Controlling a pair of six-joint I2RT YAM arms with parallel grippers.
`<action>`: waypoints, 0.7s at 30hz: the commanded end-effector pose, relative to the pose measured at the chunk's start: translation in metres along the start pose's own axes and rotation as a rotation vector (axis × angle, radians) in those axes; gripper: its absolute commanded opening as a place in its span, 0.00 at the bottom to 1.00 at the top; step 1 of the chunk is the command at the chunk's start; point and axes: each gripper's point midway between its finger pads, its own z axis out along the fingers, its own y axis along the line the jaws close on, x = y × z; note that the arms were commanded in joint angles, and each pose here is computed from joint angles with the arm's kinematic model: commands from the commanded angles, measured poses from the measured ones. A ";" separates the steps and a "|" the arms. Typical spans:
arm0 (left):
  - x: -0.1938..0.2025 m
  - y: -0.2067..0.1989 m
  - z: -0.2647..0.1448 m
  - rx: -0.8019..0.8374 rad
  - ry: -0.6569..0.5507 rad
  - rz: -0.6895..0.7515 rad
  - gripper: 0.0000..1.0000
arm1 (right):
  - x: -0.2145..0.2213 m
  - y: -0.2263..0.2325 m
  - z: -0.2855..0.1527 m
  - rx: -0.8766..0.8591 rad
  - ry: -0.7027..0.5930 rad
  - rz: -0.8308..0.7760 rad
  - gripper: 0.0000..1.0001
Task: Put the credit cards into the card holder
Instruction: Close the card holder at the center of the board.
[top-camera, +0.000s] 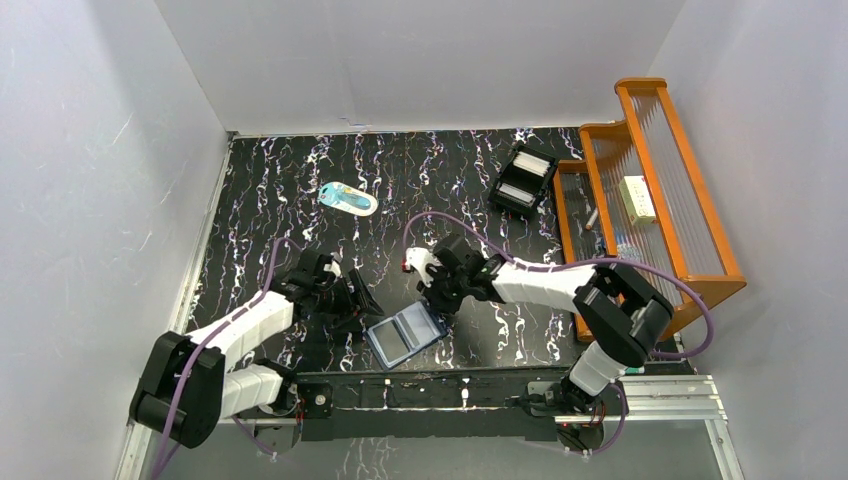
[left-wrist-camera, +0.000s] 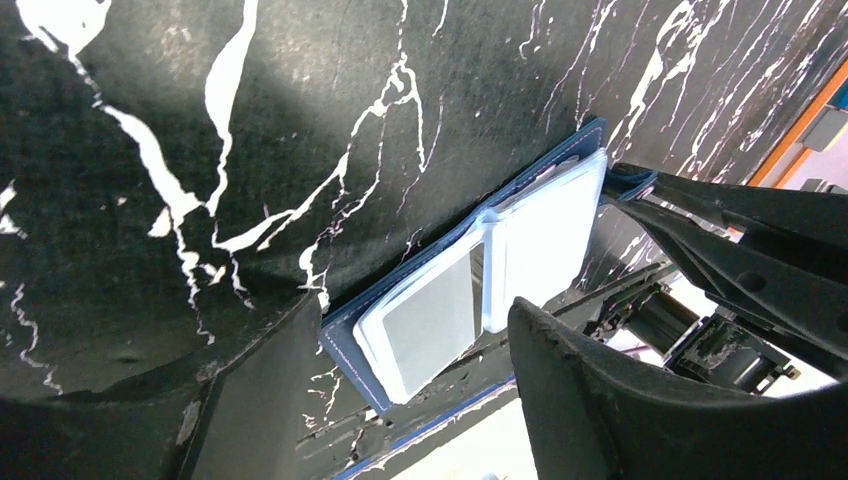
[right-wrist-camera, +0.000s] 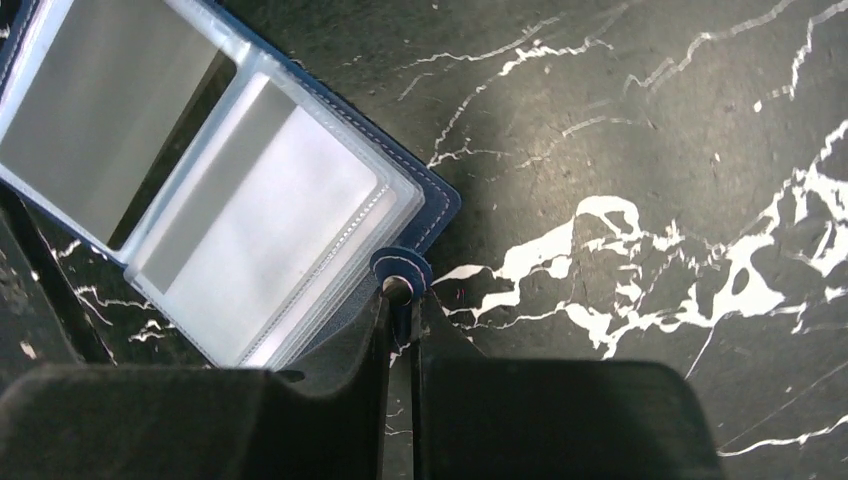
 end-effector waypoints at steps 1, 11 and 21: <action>0.010 0.016 -0.006 -0.056 0.005 -0.037 0.68 | -0.022 -0.008 -0.005 0.098 -0.162 0.177 0.11; 0.023 0.008 -0.004 0.073 0.004 -0.127 0.72 | -0.014 -0.009 -0.010 0.161 -0.236 0.449 0.10; 0.022 -0.010 0.004 0.216 0.006 -0.176 0.73 | -0.010 -0.008 -0.009 0.169 -0.262 0.551 0.10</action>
